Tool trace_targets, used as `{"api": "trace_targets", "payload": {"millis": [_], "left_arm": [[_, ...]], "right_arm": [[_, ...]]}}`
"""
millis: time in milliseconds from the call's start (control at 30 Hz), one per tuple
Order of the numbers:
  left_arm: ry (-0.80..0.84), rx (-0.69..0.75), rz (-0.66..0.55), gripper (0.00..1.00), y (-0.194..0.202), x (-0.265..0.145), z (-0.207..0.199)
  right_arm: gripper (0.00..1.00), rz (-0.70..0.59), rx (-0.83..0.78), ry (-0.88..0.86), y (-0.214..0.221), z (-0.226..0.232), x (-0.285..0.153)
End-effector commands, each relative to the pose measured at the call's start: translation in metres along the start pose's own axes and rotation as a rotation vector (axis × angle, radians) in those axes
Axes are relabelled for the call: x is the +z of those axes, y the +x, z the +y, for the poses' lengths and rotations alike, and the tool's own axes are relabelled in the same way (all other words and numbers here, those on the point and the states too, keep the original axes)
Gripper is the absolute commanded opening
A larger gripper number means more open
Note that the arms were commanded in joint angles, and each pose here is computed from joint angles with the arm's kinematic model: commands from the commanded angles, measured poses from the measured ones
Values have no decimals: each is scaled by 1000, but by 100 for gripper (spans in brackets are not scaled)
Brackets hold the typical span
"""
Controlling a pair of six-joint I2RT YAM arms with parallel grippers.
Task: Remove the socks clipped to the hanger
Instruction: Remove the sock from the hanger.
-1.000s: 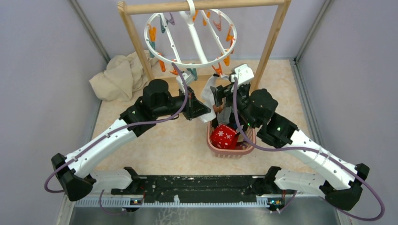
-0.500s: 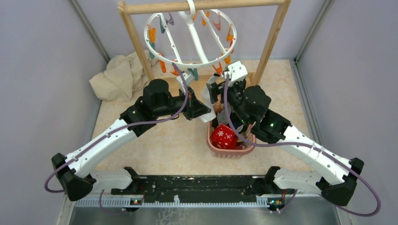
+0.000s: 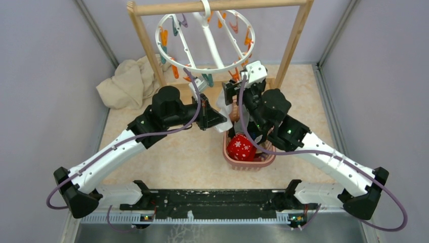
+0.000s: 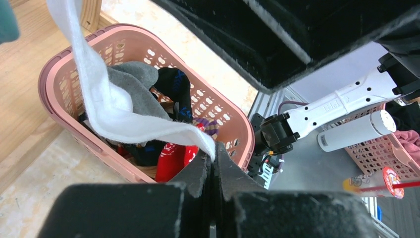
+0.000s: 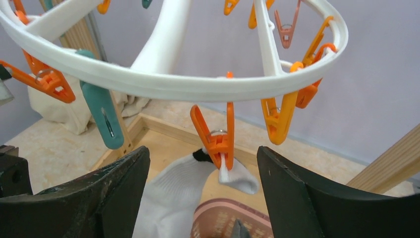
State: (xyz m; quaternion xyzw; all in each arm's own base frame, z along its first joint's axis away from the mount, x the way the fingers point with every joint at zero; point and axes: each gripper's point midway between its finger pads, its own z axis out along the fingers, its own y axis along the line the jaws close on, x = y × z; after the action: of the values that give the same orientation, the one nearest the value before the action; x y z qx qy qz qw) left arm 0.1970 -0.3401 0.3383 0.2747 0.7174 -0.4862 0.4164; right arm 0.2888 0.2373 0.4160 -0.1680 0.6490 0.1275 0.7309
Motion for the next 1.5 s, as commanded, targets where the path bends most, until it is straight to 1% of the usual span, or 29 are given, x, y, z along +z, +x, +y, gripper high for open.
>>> {"api": "trace_targets", "payload": {"millis": [0,200,533,700,933,1300,1467], "left_arm": [[35,16,-41,0,-13,-11,-15],[32,16,-53,0,-16,-21,-20],[43,25,-64,1,-21,-29,-27],[49,28,-67,1,-23,-31,-29],[52,26,-59,1,-22,-30,-29],[50,27,-47,1,-23,-26,-29],[48,29,-42,1,-24,-25,-28]], "right_arm": [[80,-109,69,-21,-47,-6,6],[80,-110,94,-34,-52,-12,19],[79,-88,93,-73,-50,0,32],[76,-72,83,-71,-45,2,36],[72,-84,60,-43,-45,-3,39],[71,-104,50,-48,-42,1,45],[62,-110,45,-57,-40,3,47]]}}
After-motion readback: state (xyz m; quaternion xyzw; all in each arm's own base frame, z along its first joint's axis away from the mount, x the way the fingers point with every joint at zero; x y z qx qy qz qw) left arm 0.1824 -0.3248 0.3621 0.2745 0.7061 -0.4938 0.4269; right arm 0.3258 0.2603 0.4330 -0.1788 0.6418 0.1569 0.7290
